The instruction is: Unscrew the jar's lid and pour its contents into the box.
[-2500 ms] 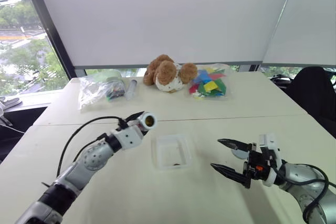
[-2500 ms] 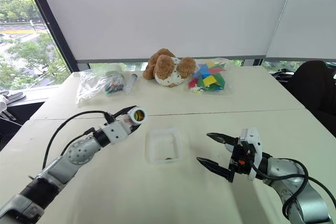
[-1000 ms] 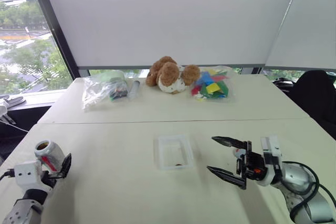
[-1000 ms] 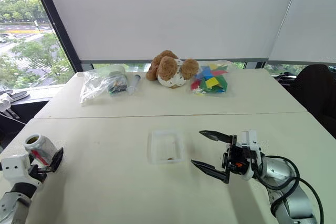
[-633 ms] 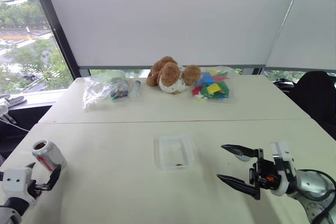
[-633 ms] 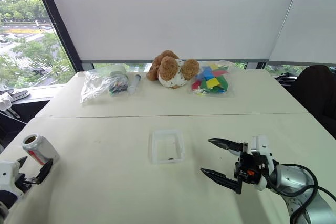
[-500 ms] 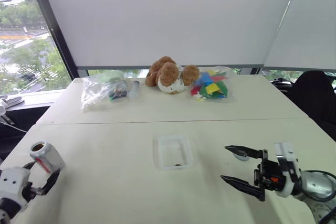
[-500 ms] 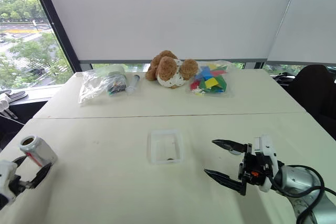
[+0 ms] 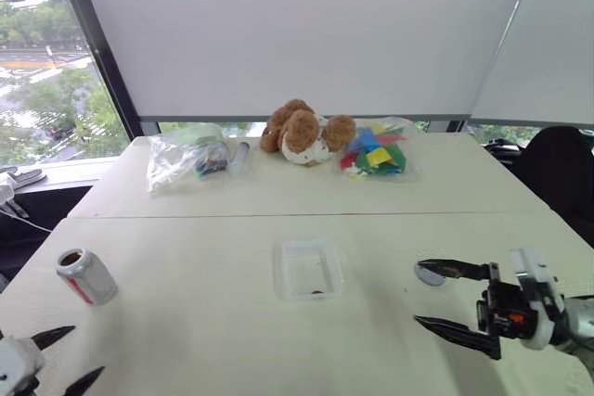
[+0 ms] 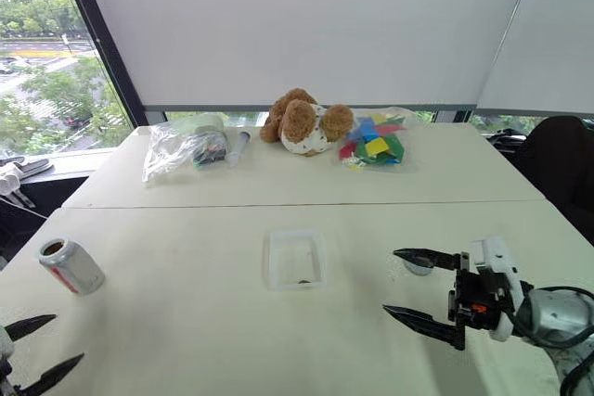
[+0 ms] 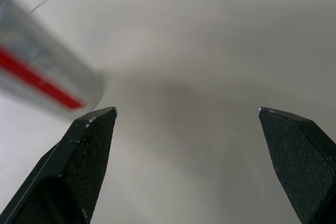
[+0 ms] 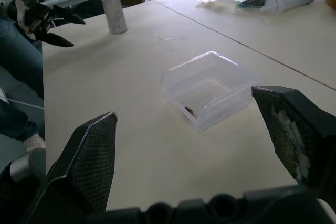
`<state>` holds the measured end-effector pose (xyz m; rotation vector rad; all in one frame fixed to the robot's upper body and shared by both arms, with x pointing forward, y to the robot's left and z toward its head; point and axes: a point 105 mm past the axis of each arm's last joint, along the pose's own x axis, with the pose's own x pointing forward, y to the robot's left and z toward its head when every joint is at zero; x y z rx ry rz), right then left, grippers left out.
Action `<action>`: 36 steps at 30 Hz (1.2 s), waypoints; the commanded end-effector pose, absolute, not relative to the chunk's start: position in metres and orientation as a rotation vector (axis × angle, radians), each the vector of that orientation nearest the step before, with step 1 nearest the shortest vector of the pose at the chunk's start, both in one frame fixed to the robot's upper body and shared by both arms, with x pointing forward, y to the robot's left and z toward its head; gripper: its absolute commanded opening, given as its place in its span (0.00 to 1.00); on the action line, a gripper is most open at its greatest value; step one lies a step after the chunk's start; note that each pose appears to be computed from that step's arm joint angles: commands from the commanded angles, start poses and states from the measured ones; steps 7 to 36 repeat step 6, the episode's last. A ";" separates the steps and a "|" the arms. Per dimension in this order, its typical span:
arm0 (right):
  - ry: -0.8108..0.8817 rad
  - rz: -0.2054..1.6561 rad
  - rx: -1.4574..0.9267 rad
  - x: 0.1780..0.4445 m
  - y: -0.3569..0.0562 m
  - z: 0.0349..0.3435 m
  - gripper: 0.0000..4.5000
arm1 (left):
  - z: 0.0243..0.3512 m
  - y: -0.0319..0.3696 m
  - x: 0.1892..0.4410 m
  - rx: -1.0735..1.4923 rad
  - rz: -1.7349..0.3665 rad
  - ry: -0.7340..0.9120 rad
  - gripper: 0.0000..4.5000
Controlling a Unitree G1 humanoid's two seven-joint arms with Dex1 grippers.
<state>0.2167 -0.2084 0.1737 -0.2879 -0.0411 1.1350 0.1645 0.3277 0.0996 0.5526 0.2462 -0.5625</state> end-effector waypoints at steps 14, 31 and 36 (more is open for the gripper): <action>-0.032 1.149 -0.378 0.214 -0.223 0.173 1.00 | 0.132 0.264 0.193 0.567 -0.753 0.083 0.99; -0.032 1.149 -0.378 0.214 -0.223 0.173 1.00 | 0.132 0.264 0.193 0.567 -0.753 0.083 0.99; -0.032 1.149 -0.378 0.214 -0.223 0.173 1.00 | 0.132 0.264 0.193 0.567 -0.753 0.083 0.99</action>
